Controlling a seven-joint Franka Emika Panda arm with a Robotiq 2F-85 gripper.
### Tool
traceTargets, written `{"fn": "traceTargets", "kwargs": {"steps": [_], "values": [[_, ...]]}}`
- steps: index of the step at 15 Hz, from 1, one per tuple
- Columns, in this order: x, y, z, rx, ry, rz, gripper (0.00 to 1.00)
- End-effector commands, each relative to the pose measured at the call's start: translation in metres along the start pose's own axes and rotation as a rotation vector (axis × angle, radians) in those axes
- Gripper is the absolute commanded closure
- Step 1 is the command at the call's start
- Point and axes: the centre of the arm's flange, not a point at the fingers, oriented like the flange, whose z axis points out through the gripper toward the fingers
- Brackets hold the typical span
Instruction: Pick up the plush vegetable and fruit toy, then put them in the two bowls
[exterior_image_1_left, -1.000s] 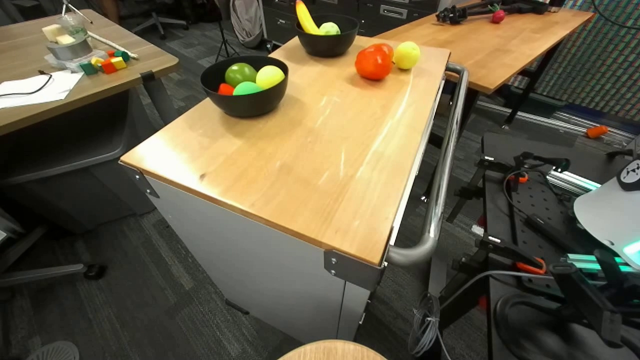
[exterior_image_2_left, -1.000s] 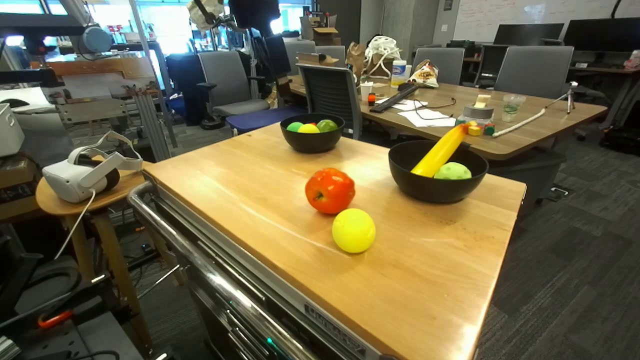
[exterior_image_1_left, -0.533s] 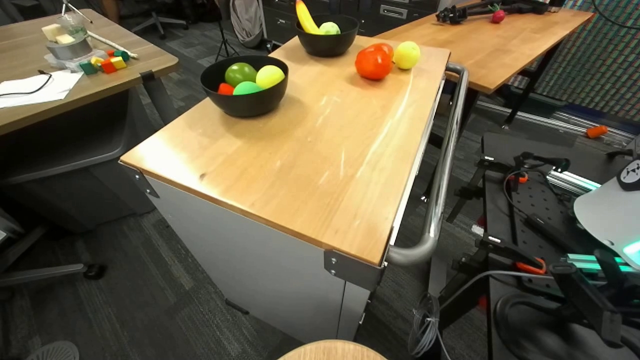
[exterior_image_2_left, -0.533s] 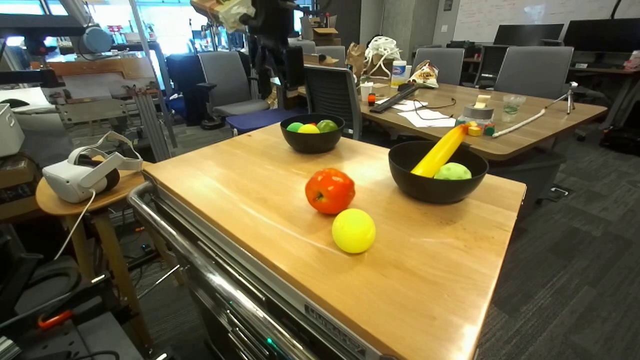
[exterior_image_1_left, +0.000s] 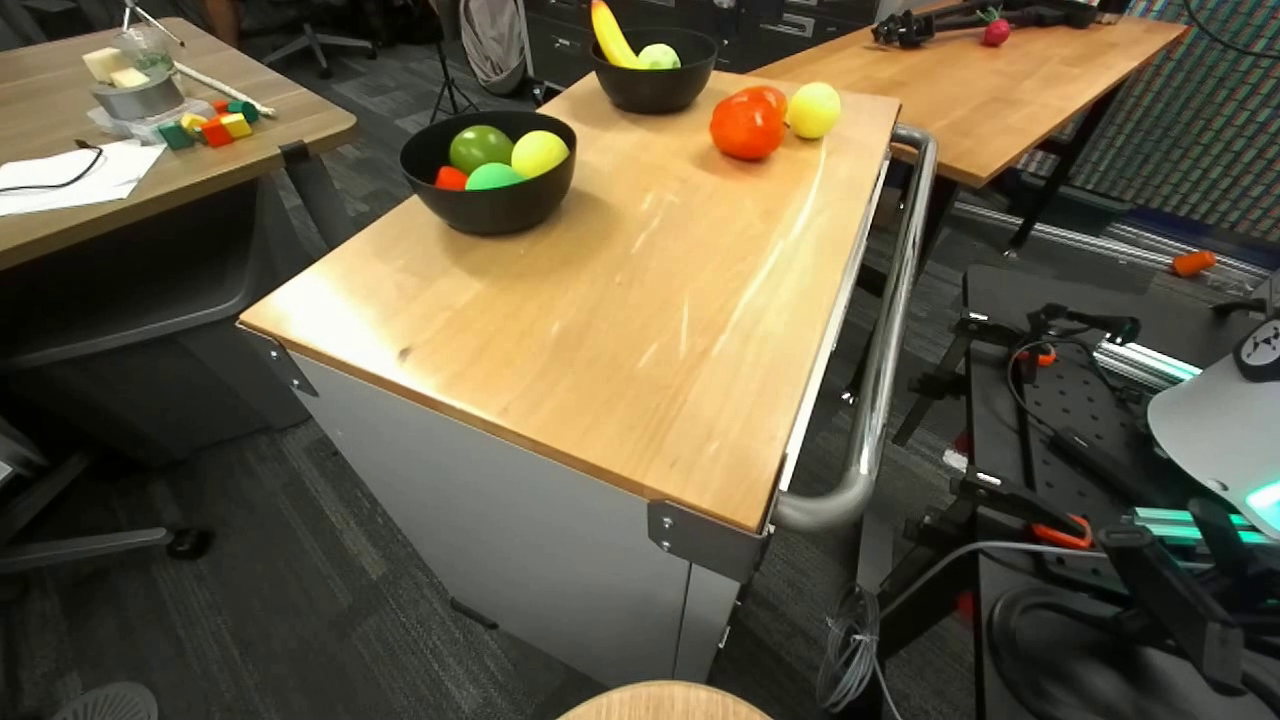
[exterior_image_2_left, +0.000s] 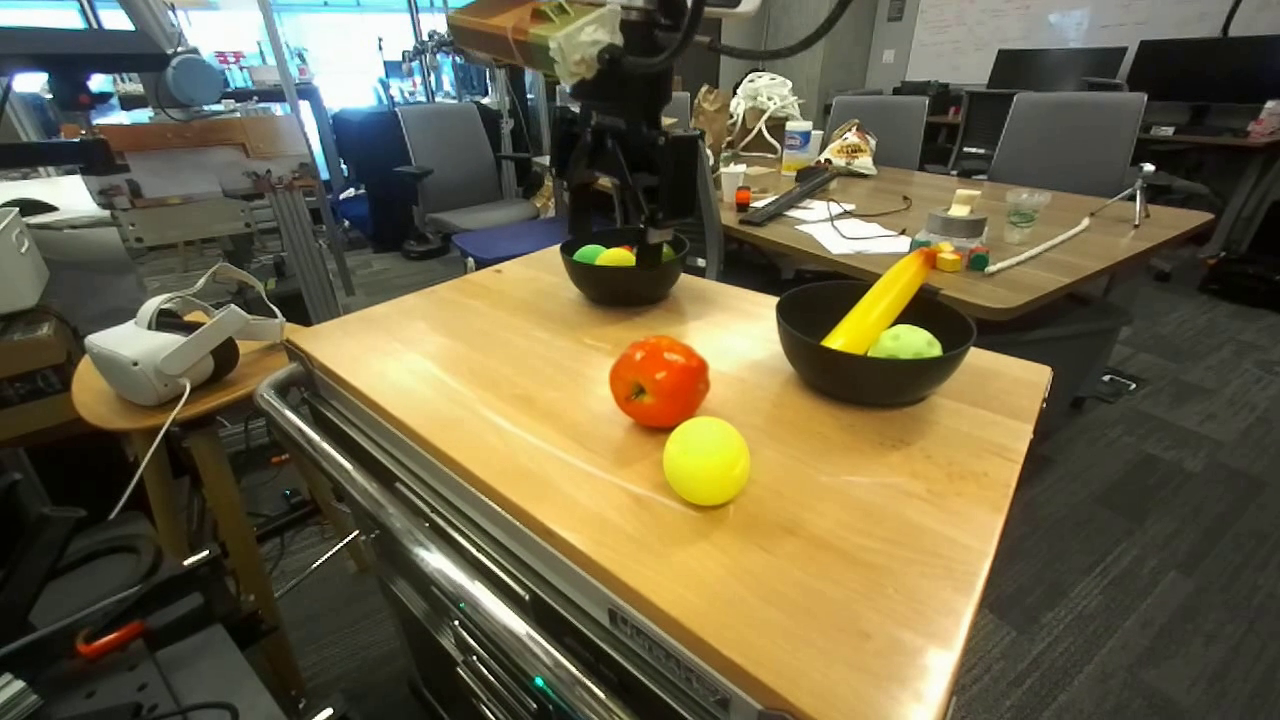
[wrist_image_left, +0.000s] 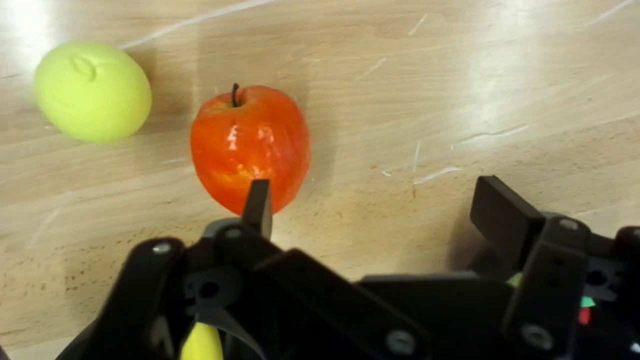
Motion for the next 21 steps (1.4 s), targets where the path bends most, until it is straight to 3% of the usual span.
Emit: {"fn": "traceTargets", "kwargs": {"steps": [1,3,8,13,21], "values": [[0.007,0.009,0.018,-0.115,0.059,-0.04,0.0],[0.007,0.012,0.028,-0.141,0.061,-0.059,0.0],[-0.006,0.016,0.057,-0.116,0.044,-0.051,0.0],[-0.007,0.019,0.077,-0.122,0.129,-0.04,0.0],[-0.013,0.018,0.105,-0.134,0.12,-0.031,0.0]]}}
